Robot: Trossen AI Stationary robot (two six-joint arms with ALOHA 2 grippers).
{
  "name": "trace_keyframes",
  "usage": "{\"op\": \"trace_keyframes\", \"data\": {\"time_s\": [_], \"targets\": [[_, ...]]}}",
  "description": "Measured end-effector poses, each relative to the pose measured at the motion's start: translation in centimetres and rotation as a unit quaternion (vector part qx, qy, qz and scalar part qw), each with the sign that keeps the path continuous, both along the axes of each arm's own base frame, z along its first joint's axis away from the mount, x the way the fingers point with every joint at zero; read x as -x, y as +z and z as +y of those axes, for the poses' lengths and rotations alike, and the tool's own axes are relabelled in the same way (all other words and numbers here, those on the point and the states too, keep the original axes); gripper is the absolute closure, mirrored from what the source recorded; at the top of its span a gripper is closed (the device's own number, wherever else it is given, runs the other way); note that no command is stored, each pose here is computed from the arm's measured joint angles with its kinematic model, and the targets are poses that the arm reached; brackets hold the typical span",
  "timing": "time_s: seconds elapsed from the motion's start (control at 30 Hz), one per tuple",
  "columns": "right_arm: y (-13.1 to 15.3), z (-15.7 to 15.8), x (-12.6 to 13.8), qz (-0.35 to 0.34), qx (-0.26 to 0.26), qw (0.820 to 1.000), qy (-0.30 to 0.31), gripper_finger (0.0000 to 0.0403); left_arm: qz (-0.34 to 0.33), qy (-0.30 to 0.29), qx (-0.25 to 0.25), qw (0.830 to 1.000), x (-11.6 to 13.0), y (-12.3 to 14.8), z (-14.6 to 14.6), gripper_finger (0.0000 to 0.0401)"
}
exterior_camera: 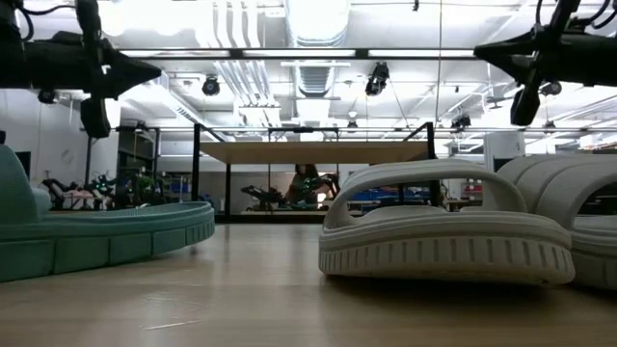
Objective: Pick and place slides into the shelf
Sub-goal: Put the right gray slide on the shelf
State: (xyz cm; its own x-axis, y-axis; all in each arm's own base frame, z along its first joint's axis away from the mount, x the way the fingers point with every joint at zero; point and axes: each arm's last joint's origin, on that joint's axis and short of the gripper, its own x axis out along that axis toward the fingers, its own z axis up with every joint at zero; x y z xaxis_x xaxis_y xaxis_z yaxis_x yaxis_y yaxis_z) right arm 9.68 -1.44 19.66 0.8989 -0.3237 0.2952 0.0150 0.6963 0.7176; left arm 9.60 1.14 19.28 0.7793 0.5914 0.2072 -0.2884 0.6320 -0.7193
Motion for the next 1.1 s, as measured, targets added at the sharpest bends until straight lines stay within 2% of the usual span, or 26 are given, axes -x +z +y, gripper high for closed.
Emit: {"op": "trace_keyframes", "data": {"time_s": [0.2,0.37,0.5,0.67,0.8,0.9,1.0,1.1], "targets": [[0.1,0.0,0.0,-0.021,-0.041,0.999,0.015,0.0375,-0.019,0.009,0.003,1.000,-0.2,0.4,0.0,0.0401],[0.6,0.0,0.2,-0.041,-0.027,0.999,0.017,0.0344,-0.048,0.020,-0.018,0.998,-0.4,1.4,0.0,0.0401],[2.2,0.2,0.7,-0.078,0.014,0.996,0.027,0.0318,-0.082,-0.013,-0.059,0.995,-0.7,3.2,-0.2,0.0401],[5.5,0.3,1.3,-0.084,0.058,0.995,0.010,0.0294,-0.080,-0.009,-0.092,0.993,-1.7,6.5,-0.4,0.0401],[8.5,0.3,1.4,-0.045,0.090,0.995,-0.002,0.0284,-0.060,0.002,-0.157,0.986,-2.6,9.9,-0.5,0.0401],[10.6,0.3,1.1,0.023,0.110,0.994,-0.004,0.0279,-0.049,0.017,-0.207,0.977,-3.1,12.5,-0.6,0.0401],[12.6,0.3,0.9,0.104,0.145,0.984,0.007,0.0277,0.005,0.007,-0.252,0.968,-4.5,13.9,-0.8,0.0401],[14.6,0.3,0.9,0.170,0.155,0.973,0.016,0.0280,0.059,-0.012,-0.271,0.961,-5.5,14.6,-1.0,0.0401]]}}
